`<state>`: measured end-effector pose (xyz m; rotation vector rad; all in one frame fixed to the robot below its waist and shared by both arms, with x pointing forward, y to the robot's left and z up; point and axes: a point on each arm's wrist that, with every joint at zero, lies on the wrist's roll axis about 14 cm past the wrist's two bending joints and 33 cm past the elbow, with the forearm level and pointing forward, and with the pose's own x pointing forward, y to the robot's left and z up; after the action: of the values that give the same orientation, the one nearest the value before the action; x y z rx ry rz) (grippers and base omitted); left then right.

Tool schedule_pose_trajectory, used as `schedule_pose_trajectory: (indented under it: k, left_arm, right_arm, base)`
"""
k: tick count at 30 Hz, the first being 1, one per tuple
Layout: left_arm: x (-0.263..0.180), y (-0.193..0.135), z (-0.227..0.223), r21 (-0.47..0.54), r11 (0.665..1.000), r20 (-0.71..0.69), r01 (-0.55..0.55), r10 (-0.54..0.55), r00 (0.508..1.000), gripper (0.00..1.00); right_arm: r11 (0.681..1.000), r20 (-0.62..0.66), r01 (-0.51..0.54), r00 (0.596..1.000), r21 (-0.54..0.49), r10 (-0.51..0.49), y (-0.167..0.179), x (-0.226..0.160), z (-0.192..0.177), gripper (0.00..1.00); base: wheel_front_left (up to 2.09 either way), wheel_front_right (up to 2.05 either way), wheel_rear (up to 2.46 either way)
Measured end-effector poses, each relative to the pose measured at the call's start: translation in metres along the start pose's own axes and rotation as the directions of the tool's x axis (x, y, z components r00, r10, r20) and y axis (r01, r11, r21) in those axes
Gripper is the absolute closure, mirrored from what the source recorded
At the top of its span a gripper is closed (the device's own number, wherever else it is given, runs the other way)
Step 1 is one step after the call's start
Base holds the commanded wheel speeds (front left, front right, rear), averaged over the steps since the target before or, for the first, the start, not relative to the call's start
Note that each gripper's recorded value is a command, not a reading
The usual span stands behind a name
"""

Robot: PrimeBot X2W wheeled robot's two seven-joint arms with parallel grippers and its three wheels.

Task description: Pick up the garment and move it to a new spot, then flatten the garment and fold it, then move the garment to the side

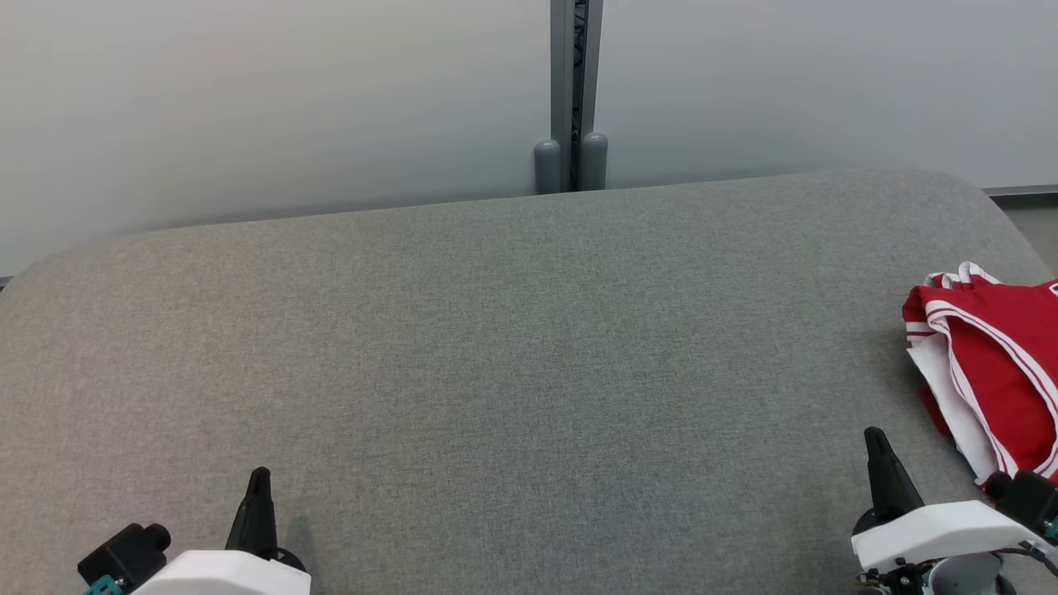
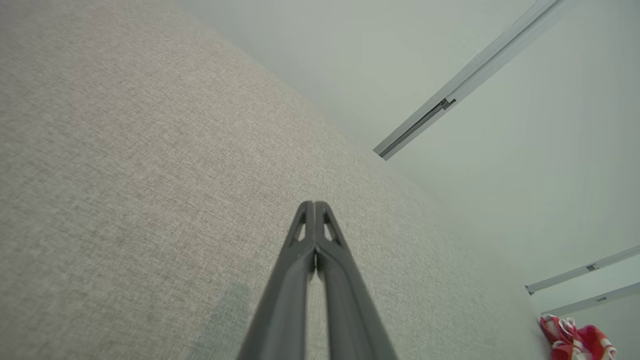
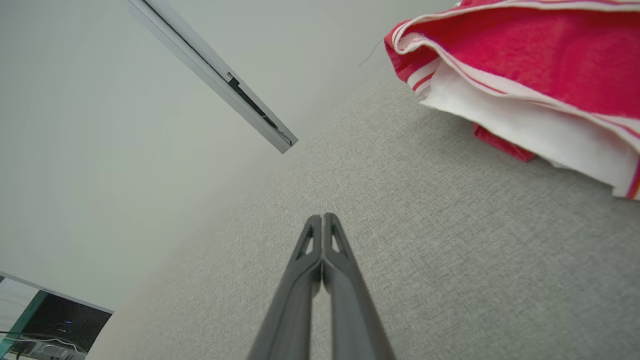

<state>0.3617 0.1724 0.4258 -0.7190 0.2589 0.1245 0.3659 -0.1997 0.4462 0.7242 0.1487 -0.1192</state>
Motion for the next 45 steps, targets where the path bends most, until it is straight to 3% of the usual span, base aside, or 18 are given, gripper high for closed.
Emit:
schedule_pose_trajectory:
  k: [19, 45]
  left_arm:
    - [0.004, -0.007, 0.015, -0.244, 0.969, 0.014, 0.037, -0.035, 0.999, 1.00]
    - [0.007, -0.020, 0.040, -0.491, 0.863, 0.065, 0.120, -0.102, 0.993, 1.00]
  right_arm:
    - [0.970, 0.018, -0.019, 1.000, 0.241, 0.015, 0.007, 0.004, 0.012, 1.00]
    - [0.869, 0.042, -0.075, 0.997, 0.489, 0.062, 0.020, 0.009, 0.026, 1.00]
  base:
    - [0.00, 0.00, 0.00]
    - [0.00, 0.00, 0.00]
